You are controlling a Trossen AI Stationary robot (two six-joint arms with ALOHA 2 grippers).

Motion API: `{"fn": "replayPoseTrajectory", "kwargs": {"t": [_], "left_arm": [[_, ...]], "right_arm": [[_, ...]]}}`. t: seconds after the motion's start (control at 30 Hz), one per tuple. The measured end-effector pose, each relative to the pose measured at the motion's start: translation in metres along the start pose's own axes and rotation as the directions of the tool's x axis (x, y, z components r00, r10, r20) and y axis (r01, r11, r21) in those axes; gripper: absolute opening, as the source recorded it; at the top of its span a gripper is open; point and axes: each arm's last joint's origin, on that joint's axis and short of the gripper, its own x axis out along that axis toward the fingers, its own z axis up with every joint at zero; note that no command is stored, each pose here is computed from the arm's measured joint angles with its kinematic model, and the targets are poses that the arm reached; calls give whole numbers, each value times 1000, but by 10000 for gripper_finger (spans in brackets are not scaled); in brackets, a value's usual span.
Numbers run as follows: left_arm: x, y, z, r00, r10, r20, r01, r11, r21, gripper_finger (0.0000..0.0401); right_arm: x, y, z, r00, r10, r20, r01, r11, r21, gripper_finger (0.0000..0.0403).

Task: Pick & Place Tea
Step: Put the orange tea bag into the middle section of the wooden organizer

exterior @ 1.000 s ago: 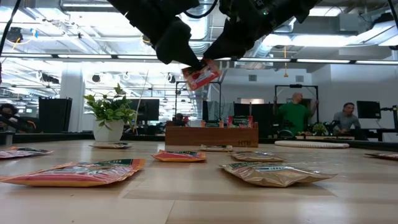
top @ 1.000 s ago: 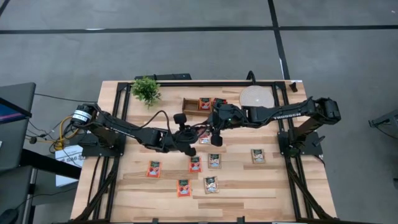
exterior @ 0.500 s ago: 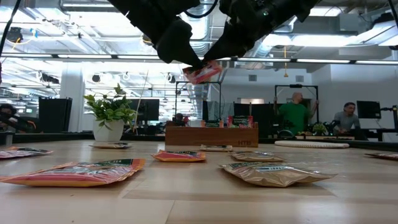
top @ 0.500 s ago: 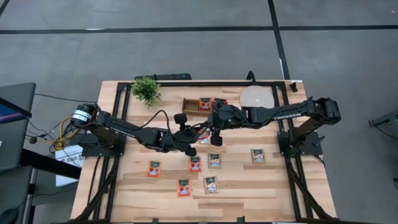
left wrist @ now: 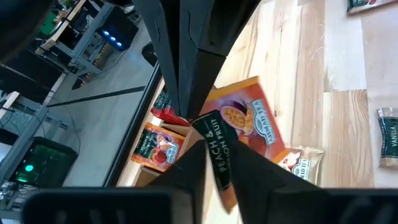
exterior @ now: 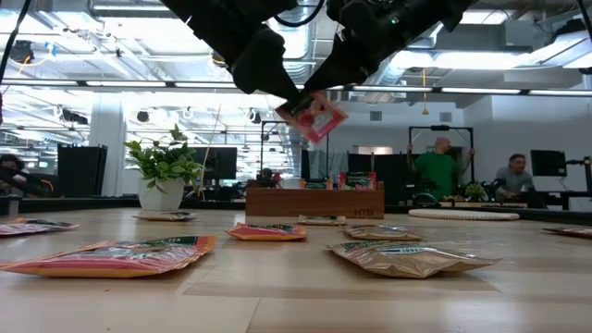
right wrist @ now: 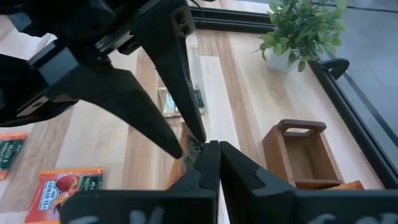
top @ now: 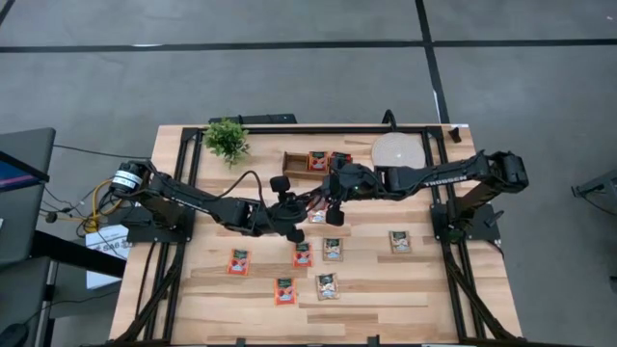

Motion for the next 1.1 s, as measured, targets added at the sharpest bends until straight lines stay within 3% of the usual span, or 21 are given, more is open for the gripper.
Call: {"fn": "replayPoseTrajectory", "kwargs": {"t": [0.17,0.33,0.67,0.9,1.1], "left_arm": [[0,0,-2,1000,22,-19,-22,1000,19,126],[-6,-3,-16,986,104,-128,-93,991,94,159],[-19,0,-53,911,135,-389,-150,989,-8,162],[-18,-1,-59,909,161,-386,-192,980,-43,162],[-17,-3,-59,914,156,-374,-192,979,-62,162]], "right_arm": [[0,-1,0,999,-50,-9,50,999,-2,0],[1,-10,-4,993,-114,-16,115,993,2,0],[9,-50,-43,940,-280,197,256,957,138,0],[12,-64,-77,872,-376,313,299,916,268,0],[40,-76,-99,836,-446,320,354,883,307,0]]}}
